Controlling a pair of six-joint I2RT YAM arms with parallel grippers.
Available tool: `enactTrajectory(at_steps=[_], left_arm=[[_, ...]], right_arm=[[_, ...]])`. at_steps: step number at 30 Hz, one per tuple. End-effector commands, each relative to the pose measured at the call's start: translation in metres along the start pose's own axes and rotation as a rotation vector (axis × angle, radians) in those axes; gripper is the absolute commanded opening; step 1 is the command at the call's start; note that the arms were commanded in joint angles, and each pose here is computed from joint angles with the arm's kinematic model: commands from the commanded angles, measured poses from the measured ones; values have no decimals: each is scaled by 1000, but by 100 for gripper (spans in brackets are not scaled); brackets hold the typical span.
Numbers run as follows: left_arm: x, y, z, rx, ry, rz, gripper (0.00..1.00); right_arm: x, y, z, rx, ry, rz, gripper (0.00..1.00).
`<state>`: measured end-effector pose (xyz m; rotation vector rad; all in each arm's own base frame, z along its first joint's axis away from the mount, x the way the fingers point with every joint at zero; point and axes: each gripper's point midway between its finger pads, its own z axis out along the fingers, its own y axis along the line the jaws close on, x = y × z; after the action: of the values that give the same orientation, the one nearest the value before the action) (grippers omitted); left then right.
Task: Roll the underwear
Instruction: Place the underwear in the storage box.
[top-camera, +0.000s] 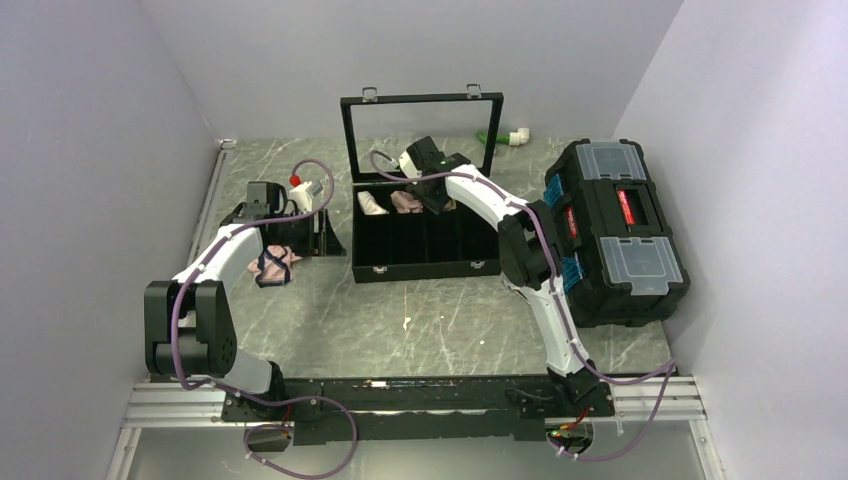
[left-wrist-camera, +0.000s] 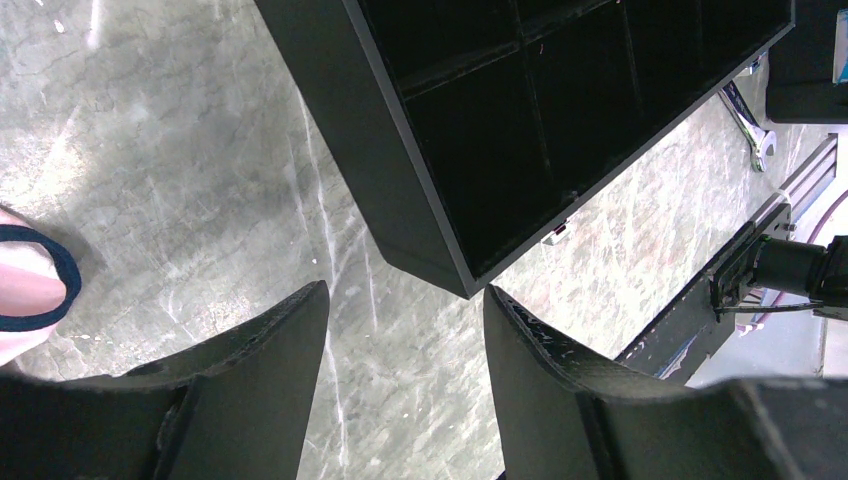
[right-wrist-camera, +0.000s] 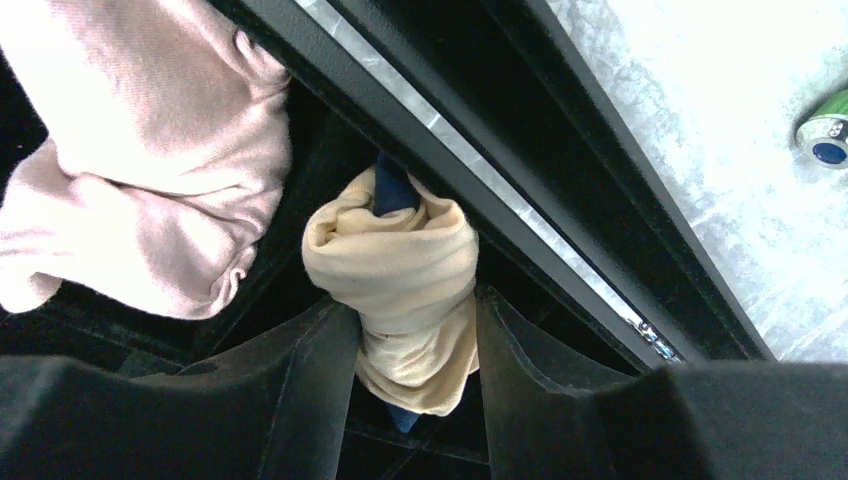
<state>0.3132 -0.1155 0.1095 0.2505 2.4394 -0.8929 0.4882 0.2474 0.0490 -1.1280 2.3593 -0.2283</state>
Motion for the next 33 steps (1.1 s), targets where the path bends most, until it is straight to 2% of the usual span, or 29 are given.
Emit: enactTrajectory(at_steps=[1, 22, 33], left_arm=[[-18, -9, -6, 31, -42, 41, 63], [-18, -8, -5, 33, -36, 36, 62], [-16, -7, -3, 33, -28, 29, 61]], right_arm=[[35, 26, -4, -107, 118, 70, 50], [-3, 18, -52, -162, -47, 129, 51], [-23, 6, -46, -138, -132, 108, 51]])
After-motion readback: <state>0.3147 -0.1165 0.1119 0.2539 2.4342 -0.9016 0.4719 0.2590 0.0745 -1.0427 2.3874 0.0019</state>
